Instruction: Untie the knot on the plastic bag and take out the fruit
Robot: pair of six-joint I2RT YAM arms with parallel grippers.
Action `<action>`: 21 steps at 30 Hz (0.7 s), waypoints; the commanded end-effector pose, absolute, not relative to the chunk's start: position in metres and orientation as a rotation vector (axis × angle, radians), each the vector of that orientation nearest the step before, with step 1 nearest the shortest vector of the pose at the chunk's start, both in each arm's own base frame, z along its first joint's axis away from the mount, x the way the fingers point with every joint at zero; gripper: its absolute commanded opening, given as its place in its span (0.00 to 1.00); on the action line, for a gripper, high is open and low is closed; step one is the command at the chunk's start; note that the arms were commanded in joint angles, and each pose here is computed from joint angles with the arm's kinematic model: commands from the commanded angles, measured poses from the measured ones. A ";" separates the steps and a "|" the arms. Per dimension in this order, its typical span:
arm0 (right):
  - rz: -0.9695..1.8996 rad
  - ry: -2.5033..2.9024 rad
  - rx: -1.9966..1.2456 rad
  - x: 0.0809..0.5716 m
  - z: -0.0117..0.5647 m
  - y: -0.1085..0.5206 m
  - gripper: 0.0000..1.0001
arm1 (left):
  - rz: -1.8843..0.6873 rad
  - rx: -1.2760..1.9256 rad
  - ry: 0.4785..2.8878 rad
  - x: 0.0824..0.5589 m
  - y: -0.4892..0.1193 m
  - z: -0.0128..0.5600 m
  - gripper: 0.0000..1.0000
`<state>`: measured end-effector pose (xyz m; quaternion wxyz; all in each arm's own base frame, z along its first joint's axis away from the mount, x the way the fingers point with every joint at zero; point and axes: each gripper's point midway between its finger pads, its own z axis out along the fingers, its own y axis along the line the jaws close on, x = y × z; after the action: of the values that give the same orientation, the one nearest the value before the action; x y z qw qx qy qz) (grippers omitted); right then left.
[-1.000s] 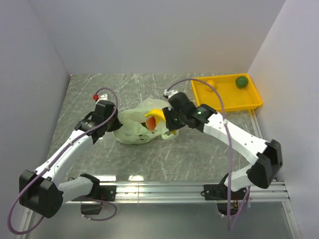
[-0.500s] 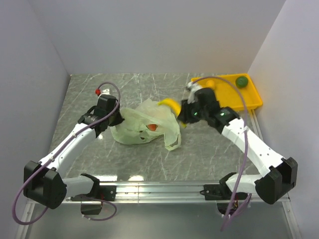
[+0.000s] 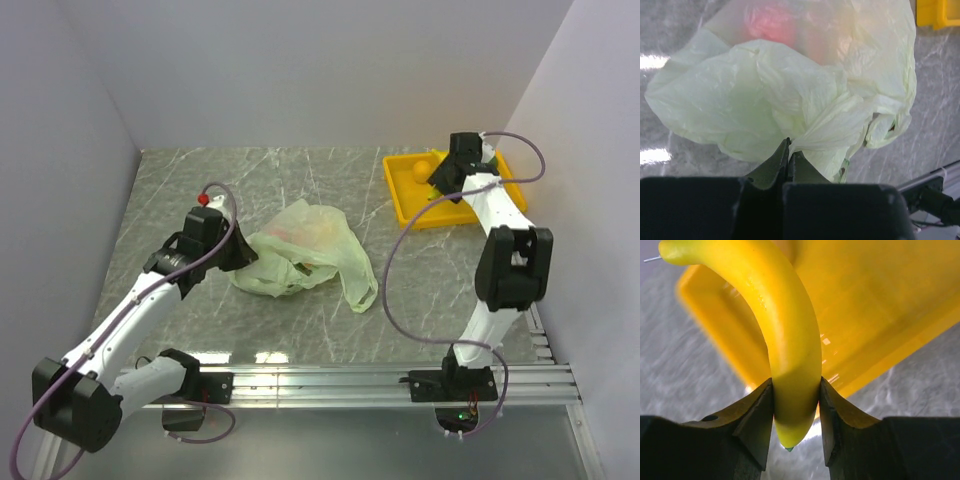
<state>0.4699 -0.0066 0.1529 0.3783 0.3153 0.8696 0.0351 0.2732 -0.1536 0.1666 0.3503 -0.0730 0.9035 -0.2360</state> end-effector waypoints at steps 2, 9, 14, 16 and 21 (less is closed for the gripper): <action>0.031 2.085 0.925 0.510 0.177 -0.042 0.75 | -0.743 -0.208 2.299 0.257 -0.162 0.178 0.01; 0.088 2.117 0.722 0.496 0.201 -0.009 0.91 | -0.729 -0.275 2.261 0.257 -0.156 0.179 0.01; 0.295 2.170 0.250 0.448 0.218 0.097 0.80 | -0.723 -0.368 2.215 0.264 -0.151 0.185 0.01; 0.376 2.154 -0.034 0.413 0.232 0.157 0.71 | -0.723 -0.406 2.175 0.270 -0.149 0.192 0.01; 0.635 2.127 -0.451 0.314 0.222 0.250 0.49 | -0.730 -0.484 2.109 0.276 -0.144 0.201 0.01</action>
<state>0.3604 0.2140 0.2189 0.4315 -0.0774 0.8764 0.1993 0.2639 -0.1482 0.1833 0.3804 -0.1616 0.8668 -0.2791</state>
